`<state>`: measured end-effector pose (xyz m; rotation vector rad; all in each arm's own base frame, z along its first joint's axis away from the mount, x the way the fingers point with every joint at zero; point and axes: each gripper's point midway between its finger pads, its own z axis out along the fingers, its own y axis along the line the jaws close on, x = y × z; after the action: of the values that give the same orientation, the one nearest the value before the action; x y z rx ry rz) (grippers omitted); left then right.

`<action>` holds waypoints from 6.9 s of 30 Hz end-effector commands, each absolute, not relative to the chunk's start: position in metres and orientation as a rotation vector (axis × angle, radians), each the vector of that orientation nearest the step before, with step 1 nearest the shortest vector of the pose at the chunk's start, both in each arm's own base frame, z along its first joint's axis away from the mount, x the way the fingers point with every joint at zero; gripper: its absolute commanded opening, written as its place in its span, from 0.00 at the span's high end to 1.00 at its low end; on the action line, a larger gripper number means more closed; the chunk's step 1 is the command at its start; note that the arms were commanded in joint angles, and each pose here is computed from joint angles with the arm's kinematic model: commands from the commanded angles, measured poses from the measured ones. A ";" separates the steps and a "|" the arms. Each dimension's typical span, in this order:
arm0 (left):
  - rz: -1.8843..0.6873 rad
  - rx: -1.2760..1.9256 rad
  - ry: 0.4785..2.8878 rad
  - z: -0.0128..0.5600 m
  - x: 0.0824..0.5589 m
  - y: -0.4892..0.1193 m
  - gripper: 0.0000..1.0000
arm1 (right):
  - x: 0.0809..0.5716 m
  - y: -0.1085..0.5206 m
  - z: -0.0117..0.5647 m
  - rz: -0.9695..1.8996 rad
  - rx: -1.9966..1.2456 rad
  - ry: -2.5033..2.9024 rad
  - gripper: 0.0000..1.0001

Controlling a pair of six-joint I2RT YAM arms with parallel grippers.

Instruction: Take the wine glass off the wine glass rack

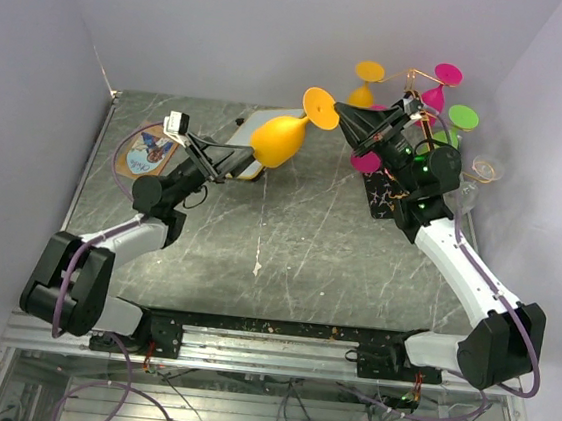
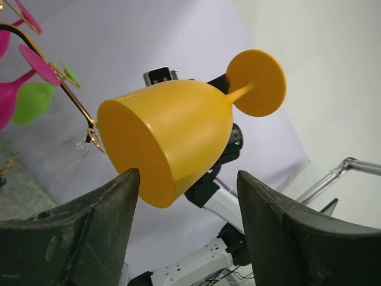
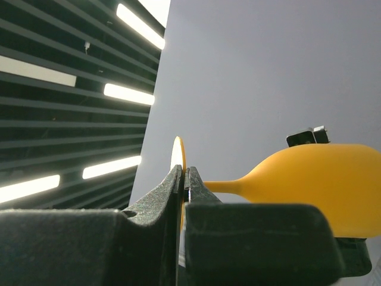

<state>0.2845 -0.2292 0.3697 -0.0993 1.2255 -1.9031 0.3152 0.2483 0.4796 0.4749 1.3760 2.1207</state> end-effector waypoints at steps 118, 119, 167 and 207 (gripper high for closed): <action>-0.442 0.059 1.488 0.424 0.292 -0.090 0.25 | 0.329 0.089 0.345 0.291 0.334 1.857 0.18; -0.414 0.064 1.484 0.422 0.290 -0.088 0.25 | 0.334 0.088 0.347 0.273 0.346 1.859 0.18; -0.399 0.199 1.478 0.393 0.265 -0.113 0.21 | 0.520 0.073 0.312 0.521 0.395 1.897 0.45; -0.403 0.204 1.495 0.386 0.270 -0.117 0.20 | 0.500 0.095 0.328 0.978 0.514 1.801 0.71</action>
<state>0.2681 -0.1162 0.3780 0.2054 1.5363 -0.4079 0.5126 0.0818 0.3077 0.5696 1.8351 0.8864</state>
